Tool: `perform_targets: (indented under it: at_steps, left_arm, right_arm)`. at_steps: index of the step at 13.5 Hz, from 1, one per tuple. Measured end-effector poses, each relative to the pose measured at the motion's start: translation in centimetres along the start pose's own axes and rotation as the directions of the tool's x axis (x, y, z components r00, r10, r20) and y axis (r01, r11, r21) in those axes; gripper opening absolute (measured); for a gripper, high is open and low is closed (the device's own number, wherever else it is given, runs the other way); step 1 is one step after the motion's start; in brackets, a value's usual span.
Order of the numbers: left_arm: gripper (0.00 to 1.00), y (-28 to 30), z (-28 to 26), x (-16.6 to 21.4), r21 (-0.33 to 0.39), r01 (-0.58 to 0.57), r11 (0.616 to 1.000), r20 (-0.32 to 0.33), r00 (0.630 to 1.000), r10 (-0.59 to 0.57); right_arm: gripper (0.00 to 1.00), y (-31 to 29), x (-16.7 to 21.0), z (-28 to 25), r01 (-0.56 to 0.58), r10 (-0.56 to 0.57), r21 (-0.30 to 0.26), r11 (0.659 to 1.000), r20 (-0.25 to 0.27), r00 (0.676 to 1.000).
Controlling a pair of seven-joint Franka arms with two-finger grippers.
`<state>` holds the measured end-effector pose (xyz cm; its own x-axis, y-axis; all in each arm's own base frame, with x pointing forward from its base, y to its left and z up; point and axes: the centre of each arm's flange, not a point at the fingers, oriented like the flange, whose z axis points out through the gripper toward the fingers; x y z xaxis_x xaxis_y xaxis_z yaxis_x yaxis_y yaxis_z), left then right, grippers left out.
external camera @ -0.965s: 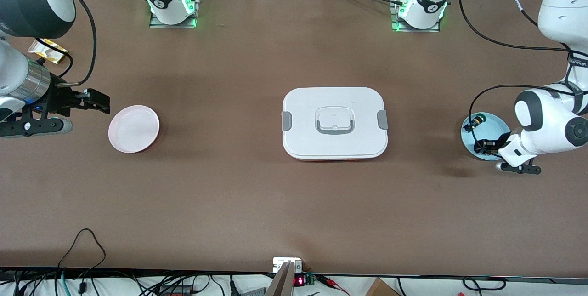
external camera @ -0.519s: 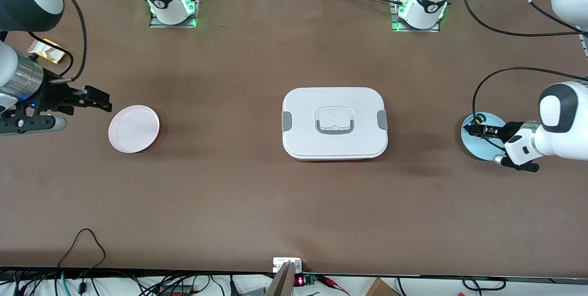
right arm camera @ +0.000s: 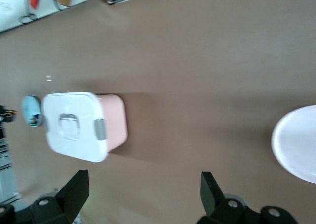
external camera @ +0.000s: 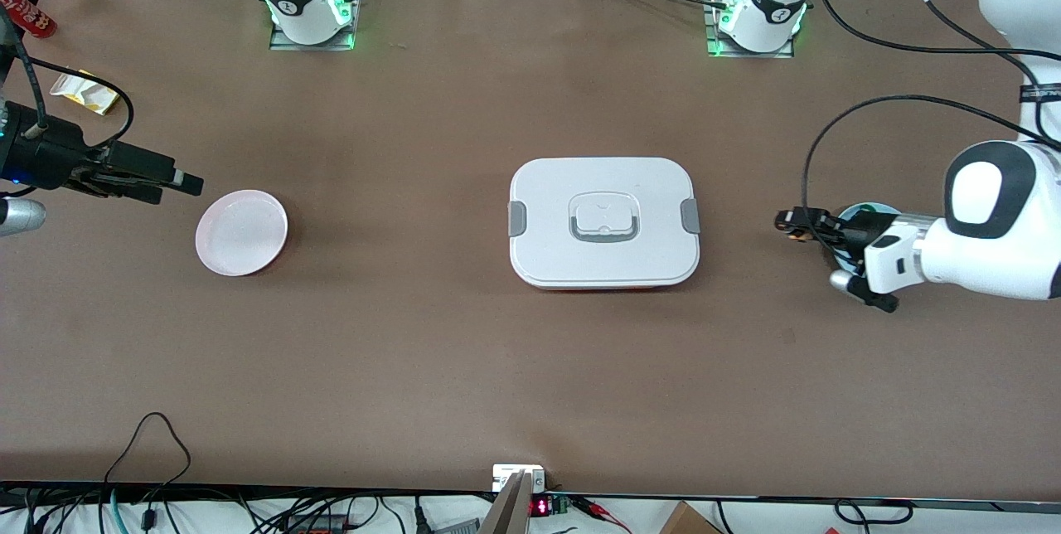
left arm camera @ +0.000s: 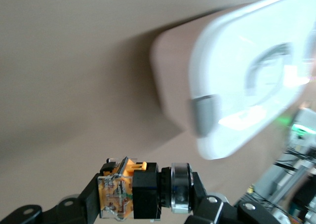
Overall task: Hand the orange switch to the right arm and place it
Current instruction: 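Lift the orange switch with the left gripper while the right gripper approaches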
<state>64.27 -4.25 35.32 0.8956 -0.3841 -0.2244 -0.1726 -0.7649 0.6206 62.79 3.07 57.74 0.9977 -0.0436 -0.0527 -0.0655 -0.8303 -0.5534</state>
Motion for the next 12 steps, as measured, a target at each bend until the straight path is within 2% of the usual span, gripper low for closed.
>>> perform_targets:
  at_steps: [3, 5, 7, 9, 11, 12]
  left_arm:
    - [0.72, 5.5, 1.2, 1.7, -0.206, -0.115, 0.972, -0.064, 0.992, 0.104]
    - [0.72, 8.6, 2.1, 2.4, -0.297, -0.268, 0.917, -0.126, 0.962, 0.24]
    - [0.72, 12.5, 3.4, 3.6, -0.371, -0.447, 0.814, -0.236, 0.893, 0.383]
    - [0.72, 15.6, 4.7, 4.8, -0.447, -0.588, 0.674, -0.384, 0.807, 0.449]
    - [0.72, 17.7, 5.9, 5.8, -0.453, -0.694, 0.559, -0.515, 0.716, 0.471]
    - [0.72, 18.9, 6.8, 6.4, -0.429, -0.743, 0.515, -0.57, 0.664, 0.483]
  right_arm:
    - [1.0, -1.2, 0.8, 2.2, -0.023, 0.017, 0.184, 0.983, 0.038, 0.999]
    - [1.0, -1.5, 1.3, 3.9, -0.06, 0.041, 0.311, 0.948, 0.07, 0.997]
    - [1.0, -1.2, 1.7, 5.5, -0.105, 0.068, 0.398, 0.912, 0.105, 0.992]
    - [1.0, -0.7, 1.6, 7.2, -0.159, 0.099, 0.473, 0.867, 0.149, 0.984]
    - [1.0, 0.0, 1.4, 8.9, -0.223, 0.136, 0.536, 0.814, 0.197, 0.971]
    - [1.0, 0.4, 1.3, 9.8, -0.275, 0.169, 0.573, 0.772, 0.233, 0.958]
